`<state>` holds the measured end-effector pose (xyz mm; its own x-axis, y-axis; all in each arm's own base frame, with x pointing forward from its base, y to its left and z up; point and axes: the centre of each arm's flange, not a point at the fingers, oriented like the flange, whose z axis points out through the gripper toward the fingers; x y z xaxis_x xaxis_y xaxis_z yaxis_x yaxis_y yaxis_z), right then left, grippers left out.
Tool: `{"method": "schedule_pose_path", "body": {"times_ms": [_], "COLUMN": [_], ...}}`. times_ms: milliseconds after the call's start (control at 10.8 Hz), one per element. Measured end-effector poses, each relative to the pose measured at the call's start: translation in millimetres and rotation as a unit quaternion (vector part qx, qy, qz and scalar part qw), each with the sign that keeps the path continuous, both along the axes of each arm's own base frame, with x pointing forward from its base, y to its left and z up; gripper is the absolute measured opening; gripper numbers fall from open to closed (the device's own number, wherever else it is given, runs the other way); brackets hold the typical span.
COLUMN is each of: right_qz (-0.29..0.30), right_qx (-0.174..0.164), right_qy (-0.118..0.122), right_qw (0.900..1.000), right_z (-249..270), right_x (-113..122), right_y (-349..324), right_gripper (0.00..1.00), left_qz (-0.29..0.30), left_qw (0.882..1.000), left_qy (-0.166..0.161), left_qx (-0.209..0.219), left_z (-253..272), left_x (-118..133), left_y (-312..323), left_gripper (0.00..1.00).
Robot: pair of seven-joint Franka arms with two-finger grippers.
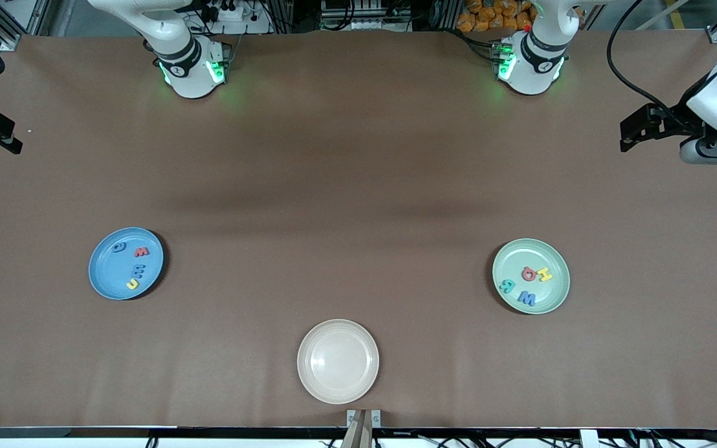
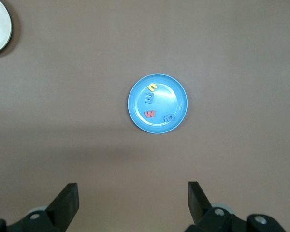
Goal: Sort upper and lower case letters into plates
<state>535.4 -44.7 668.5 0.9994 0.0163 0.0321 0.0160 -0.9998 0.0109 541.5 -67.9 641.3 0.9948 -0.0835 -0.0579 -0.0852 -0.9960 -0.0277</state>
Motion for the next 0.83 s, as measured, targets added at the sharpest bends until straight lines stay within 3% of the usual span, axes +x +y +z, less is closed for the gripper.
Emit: {"method": "schedule_pose_path", "body": {"times_ms": [830], "right_qz": [-0.001], "right_qx": [0.000], "right_qy": [0.005], "right_qw": [1.000], "right_z": [-5.0], "right_x": [2.1], "right_y": [-0.3], "right_gripper": [1.00], "left_qz": [0.000], "left_qw": [1.000], "left_qy": [0.002], "left_qx": [0.000], "left_z": [-2.5], "left_x": [1.8], "left_y": [-0.5], "left_gripper": [1.00]}}
